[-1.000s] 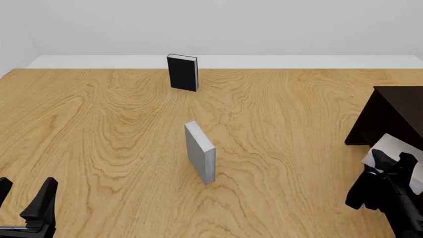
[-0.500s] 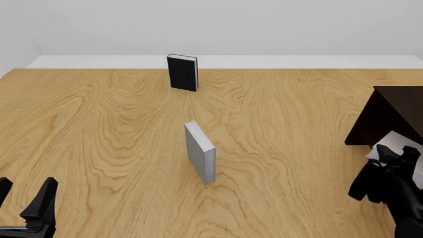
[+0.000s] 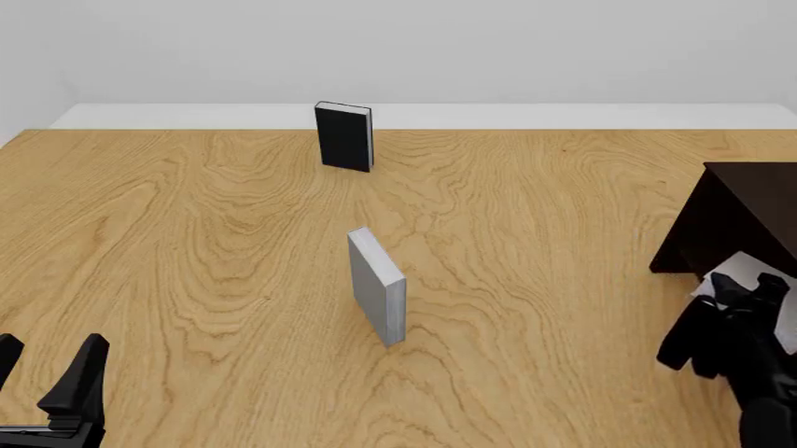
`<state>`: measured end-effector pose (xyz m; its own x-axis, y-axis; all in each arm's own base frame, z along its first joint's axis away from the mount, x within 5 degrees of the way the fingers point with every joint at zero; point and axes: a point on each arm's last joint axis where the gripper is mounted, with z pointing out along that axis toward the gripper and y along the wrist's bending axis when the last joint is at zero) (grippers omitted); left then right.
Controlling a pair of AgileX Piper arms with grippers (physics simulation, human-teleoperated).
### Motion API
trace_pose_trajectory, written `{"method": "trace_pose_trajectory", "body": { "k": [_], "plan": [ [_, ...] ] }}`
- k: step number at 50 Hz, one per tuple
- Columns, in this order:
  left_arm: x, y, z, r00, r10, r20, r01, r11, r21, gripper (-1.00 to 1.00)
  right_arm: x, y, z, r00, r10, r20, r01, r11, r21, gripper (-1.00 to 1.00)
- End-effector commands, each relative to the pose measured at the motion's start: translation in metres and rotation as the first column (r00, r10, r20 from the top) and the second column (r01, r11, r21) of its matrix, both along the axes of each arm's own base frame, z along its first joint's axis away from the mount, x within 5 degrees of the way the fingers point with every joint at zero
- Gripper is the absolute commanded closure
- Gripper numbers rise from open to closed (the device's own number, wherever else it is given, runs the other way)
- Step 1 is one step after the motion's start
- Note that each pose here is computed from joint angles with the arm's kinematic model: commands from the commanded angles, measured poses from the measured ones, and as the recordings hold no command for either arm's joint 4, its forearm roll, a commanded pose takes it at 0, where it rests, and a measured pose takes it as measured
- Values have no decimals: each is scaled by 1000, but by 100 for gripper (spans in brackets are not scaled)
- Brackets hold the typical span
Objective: Pick up the book on the right and place it on the cabinet shelf.
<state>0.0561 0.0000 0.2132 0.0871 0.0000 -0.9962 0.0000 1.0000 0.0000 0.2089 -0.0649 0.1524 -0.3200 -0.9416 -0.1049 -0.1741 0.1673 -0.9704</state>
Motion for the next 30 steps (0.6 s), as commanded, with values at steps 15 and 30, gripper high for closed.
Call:
{"method": "trace_pose_trajectory", "body": {
  "k": [15, 30],
  "plan": [
    [0, 0, 0, 1000, 0, 0, 0, 1000, 0, -100, 2, -7, -9, 1000, -29, -2, 30, 999, 17, 100],
    [0, 0, 0, 1000, 0, 0, 0, 1000, 0, -100, 3, -7, -22, 999, -28, -31, 29, 999, 27, 100]
  ]
}}
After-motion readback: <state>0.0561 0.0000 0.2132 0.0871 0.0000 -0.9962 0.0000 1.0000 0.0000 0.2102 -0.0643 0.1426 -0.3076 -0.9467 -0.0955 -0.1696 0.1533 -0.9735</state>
